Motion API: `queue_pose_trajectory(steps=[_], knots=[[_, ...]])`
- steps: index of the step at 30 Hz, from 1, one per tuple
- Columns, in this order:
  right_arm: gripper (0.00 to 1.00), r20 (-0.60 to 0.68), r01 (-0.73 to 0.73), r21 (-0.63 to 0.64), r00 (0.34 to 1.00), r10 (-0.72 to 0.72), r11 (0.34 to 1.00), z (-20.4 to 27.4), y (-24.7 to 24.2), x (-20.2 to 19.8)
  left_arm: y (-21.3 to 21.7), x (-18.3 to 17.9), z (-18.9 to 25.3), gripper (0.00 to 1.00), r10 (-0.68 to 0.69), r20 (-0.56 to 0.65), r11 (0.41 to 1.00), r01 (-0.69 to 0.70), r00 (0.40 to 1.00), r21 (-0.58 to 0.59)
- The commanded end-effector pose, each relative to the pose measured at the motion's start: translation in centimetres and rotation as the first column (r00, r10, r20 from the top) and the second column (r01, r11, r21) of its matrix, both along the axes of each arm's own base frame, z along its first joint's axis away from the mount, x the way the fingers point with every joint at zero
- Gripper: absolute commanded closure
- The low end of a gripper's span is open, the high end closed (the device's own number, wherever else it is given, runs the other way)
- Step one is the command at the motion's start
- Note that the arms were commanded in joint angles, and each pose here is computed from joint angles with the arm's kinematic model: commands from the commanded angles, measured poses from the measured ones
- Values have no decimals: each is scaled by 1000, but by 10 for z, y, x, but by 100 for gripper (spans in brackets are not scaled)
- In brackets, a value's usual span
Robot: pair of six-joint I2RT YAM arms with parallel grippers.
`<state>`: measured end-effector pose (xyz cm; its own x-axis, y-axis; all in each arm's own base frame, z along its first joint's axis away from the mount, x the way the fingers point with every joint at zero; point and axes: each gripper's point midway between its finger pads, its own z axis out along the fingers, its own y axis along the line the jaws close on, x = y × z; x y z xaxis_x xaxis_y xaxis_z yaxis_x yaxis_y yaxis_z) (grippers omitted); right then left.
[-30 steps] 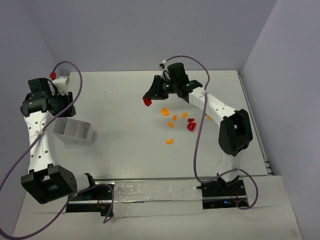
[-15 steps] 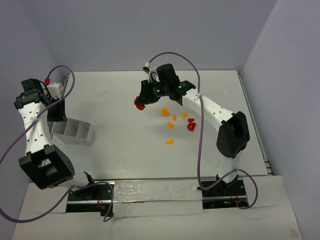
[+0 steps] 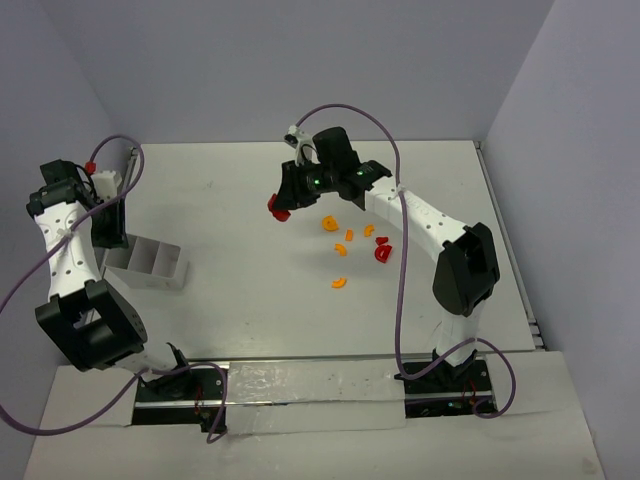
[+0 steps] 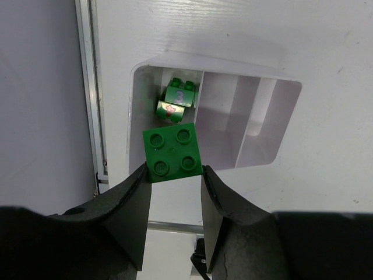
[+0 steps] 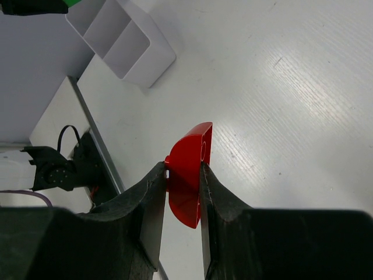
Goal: Sort the legos into containers by color
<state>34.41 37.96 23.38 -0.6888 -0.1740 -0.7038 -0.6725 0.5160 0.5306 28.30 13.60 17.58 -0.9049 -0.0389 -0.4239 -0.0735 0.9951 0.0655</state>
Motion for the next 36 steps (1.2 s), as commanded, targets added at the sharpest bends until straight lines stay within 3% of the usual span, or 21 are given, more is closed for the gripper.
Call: queue_pose_trajectory(steps=[1,12,20,24,25,27,31,36], knots=[[100,51,-26,34,998,25,999,23,6,4,7,2,-2,74,3,3,1000,-3,1000,17],[100,36,-35,37,999,34,999,22,7,1,11,-1,-11,44,23,-10,999,-23,1000,37],[100,33,-38,35,999,37,999,21,6,1,15,8,1,39,25,27,998,-26,999,48],[100,39,-48,42,998,46,998,23,6,-2,0,23,40,39,-23,133,1000,25,991,-14],[100,46,-62,59,997,59,996,26,8,-4,-16,32,67,39,-62,219,995,79,974,-66],[100,45,-86,83,996,82,993,27,9,-9,-47,42,98,38,-132,325,974,183,937,-132],[100,115,-206,186,976,187,961,50,16,-31,-133,53,154,31,-222,537,864,419,814,-278],[100,246,-207,130,954,171,970,54,14,-33,-209,43,146,31,-162,534,717,471,830,-515]])
